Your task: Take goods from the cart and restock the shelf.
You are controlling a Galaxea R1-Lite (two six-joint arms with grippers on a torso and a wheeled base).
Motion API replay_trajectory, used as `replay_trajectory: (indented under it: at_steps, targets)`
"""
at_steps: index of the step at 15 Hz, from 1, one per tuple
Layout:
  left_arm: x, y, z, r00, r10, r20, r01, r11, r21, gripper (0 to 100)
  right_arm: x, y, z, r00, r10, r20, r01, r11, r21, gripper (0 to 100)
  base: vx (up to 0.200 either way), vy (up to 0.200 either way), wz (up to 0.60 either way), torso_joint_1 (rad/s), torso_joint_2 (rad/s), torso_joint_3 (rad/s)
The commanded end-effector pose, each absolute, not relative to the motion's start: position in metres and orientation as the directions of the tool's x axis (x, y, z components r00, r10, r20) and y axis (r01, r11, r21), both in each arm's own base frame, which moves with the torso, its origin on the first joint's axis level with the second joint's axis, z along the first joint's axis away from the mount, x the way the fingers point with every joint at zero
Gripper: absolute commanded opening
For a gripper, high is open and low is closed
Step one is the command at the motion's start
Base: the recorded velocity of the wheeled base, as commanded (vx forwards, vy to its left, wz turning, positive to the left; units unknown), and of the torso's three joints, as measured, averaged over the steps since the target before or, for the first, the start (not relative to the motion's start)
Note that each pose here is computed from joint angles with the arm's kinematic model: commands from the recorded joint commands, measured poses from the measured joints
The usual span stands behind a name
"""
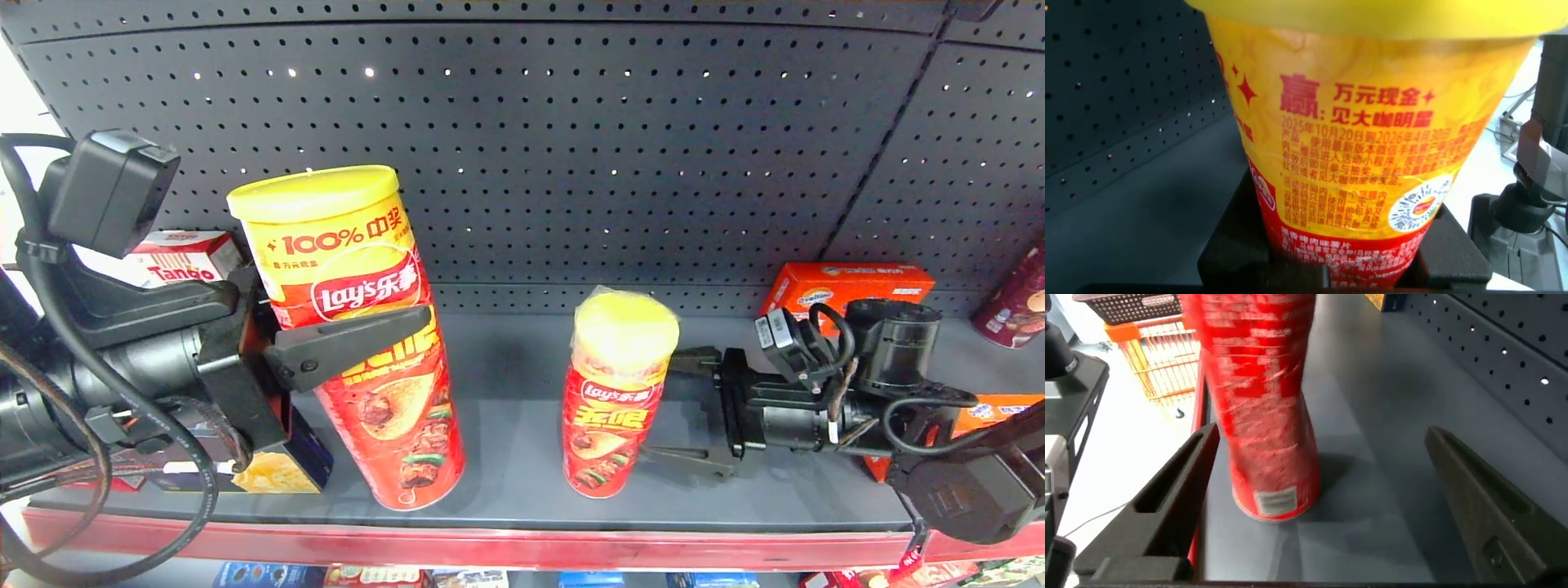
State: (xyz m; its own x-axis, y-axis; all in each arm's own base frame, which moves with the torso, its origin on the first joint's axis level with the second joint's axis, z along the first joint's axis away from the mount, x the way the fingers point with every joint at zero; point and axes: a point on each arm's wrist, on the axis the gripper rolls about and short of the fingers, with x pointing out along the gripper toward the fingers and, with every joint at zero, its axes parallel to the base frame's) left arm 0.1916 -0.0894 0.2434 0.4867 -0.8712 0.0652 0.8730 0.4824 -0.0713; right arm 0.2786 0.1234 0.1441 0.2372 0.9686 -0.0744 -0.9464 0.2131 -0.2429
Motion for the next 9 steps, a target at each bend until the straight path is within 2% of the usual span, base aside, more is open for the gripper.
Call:
replay_trajectory:
  at_steps: [1, 4, 6, 7, 9]
  targets:
    - [0.189, -0.088, 0.243, 0.486, -0.871, 0.065, 0.873, 0.482, -0.072, 0, 0.251, 0.106, 0.165, 0.268, 0.962, -0.044, -0.926, 0.245, -0.288, 100, 0.0, 0.0, 0.0, 0.0, 0.0, 0.0]
    - [0.188, -0.088, 0.243, 0.488, -0.871, 0.066, 0.873, 0.483, -0.071, 0, 0.211, 0.069, 0.204, 0.37, 0.928, 0.04, -0.867, 0.36, -0.345, 100, 0.0, 0.0, 0.0, 0.0, 0.0, 0.0]
    - [0.187, -0.087, 0.244, 0.487, -0.87, 0.07, 0.873, 0.483, -0.068, 0, 0.19, 0.038, 0.229, 0.497, 0.86, 0.114, -0.786, 0.501, -0.362, 100, 0.0, 0.0, 0.0, 0.0, 0.0, 0.0]
    - [0.186, -0.087, 0.244, 0.487, -0.87, 0.071, 0.873, 0.483, -0.067, 0, 0.182, 0.028, 0.236, 0.541, 0.83, 0.137, -0.754, 0.551, -0.357, 100, 0.0, 0.0, 0.0, 0.0, 0.0, 0.0]
    - [0.186, -0.087, 0.245, 0.487, -0.87, 0.074, 0.873, 0.483, -0.064, 0, 0.152, -0.001, 0.24, 0.692, 0.699, 0.18, -0.63, 0.706, -0.323, 100, 0.0, 0.0, 0.0, 0.0, 0.0, 0.0]
